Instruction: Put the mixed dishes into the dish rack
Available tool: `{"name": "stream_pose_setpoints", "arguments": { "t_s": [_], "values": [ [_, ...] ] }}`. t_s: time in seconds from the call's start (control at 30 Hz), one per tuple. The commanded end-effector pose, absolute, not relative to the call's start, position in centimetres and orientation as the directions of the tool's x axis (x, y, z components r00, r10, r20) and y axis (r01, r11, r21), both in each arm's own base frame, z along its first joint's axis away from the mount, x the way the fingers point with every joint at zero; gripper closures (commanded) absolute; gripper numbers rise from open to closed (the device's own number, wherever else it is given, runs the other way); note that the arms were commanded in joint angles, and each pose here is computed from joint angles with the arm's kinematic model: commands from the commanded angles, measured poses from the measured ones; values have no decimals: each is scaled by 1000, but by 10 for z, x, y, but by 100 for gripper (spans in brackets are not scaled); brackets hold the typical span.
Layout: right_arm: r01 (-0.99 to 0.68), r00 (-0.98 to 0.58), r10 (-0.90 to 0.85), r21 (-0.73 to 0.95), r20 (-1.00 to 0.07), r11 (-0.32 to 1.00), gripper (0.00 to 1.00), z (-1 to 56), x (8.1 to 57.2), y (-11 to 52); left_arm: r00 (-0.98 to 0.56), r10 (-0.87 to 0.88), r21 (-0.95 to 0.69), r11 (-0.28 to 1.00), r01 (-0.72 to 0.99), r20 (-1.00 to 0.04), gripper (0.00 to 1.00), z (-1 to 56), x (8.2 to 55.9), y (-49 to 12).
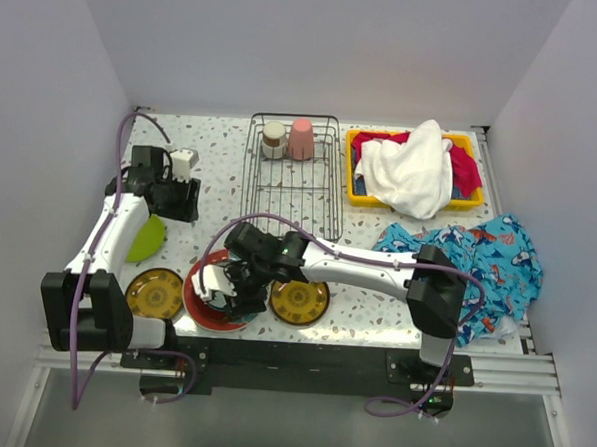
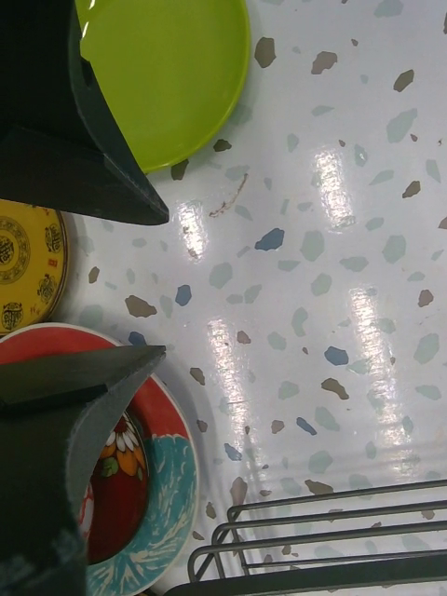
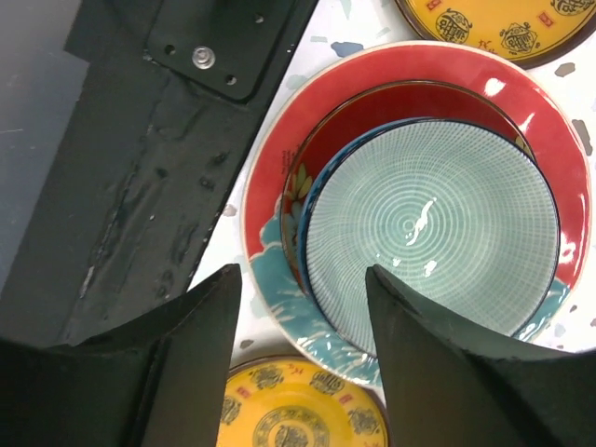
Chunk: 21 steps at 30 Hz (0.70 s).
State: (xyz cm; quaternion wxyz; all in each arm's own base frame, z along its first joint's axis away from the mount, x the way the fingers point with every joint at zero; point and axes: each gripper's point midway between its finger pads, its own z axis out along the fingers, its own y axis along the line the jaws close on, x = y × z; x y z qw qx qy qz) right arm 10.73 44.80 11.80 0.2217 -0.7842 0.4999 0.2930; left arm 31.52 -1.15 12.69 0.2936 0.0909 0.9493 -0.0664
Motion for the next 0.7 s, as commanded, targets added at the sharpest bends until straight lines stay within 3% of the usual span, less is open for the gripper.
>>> {"name": "stream_pose_setpoints", "arguments": {
  "t_s": [0.0, 0.33, 0.67],
  "values": [
    [-906, 348, -604, -92, -717, -412, 48, 132, 109, 470, -777, 110, -72, 978, 196, -620, 41, 139, 320, -11],
    [-904, 329, -661, -22, -674, -428, 67, 113, 107, 468, -778, 106, -81, 977, 197, -619, 41, 137, 322, -12],
    [-904, 317, -696, 19, -644, -428, 71, 103, 105, 464, -781, 104, -95, 974, 204, -616, 41, 135, 327, -14]
  ]
}}
